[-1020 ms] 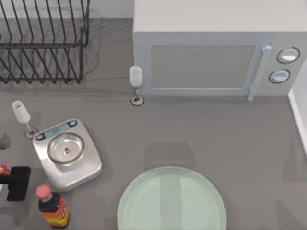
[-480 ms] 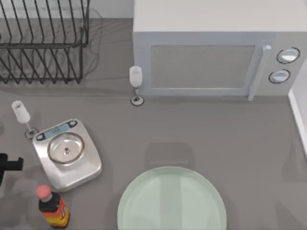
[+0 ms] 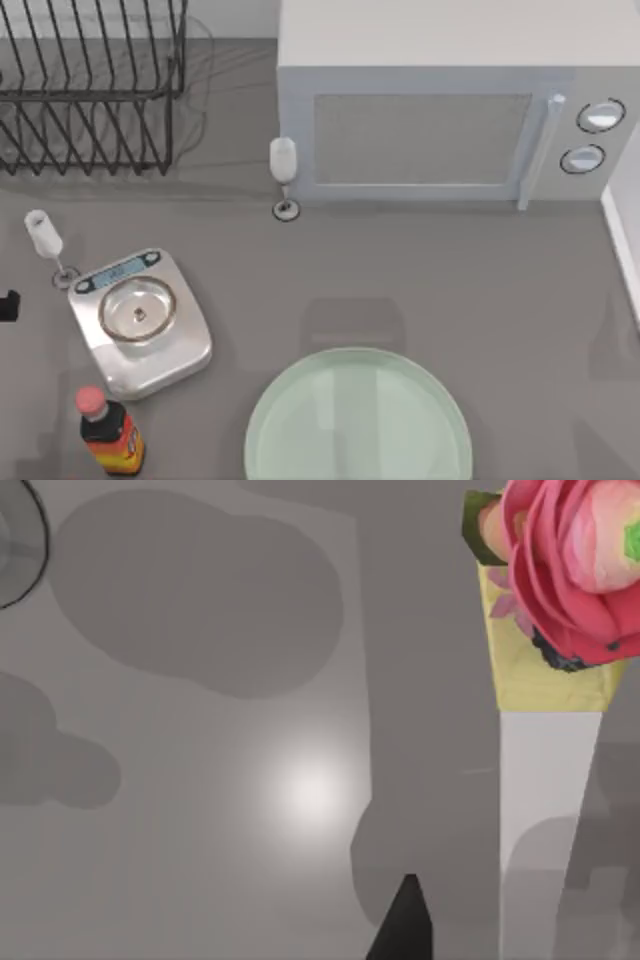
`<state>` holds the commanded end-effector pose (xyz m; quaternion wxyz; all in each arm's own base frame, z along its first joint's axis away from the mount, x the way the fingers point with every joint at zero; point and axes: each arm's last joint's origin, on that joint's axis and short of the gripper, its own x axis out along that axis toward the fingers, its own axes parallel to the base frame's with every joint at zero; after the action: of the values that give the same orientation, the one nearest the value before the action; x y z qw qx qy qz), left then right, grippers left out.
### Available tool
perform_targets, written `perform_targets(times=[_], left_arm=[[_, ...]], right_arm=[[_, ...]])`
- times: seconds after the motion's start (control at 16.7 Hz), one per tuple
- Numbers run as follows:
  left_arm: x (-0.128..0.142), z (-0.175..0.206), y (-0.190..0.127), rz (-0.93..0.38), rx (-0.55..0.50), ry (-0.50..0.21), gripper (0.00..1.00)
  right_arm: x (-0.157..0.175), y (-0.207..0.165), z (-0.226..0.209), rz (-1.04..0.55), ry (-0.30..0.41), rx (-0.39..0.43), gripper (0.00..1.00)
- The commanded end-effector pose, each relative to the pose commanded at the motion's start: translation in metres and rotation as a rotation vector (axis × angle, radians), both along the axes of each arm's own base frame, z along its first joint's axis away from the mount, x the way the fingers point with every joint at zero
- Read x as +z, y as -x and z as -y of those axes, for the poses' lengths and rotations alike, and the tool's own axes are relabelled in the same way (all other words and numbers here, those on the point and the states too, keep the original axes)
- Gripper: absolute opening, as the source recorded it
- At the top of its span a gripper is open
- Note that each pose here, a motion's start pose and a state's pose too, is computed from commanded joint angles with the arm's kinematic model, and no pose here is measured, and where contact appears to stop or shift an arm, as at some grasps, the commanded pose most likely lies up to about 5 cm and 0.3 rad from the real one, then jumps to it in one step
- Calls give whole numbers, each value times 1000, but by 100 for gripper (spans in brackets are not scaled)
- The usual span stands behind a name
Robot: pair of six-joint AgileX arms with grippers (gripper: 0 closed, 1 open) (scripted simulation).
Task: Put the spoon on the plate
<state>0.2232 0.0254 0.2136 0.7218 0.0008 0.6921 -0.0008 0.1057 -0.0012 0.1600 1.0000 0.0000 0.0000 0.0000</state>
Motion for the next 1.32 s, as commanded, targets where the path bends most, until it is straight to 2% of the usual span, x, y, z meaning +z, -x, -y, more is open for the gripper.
perform_targets(times=[0.3, 0.48, 0.66, 0.84, 0.96, 1.08, 1.2, 1.32], left_arm=[[0, 2, -3, 1, -23, 5, 0], [11, 24, -21, 29, -183, 40, 0], [28, 74, -48, 98, -471, 74, 0], [42, 159, -59, 182, -847, 95, 0], [35, 222, -44, 171, -1098, 105, 0], [18, 273, -19, 120, -1299, 93, 0], [-3, 306, 8, 58, -1446, 59, 0], [-20, 324, 29, 12, -1539, 18, 0]], right_arm=[[0, 0, 0, 0, 0, 0, 100], [0, 0, 0, 0, 0, 0, 100], [0, 0, 0, 0, 0, 0, 100], [0, 0, 0, 0, 0, 0, 100], [0, 0, 0, 0, 0, 0, 100], [0, 0, 0, 0, 0, 0, 100], [0, 0, 0, 0, 0, 0, 100], [0, 0, 0, 0, 0, 0, 100]])
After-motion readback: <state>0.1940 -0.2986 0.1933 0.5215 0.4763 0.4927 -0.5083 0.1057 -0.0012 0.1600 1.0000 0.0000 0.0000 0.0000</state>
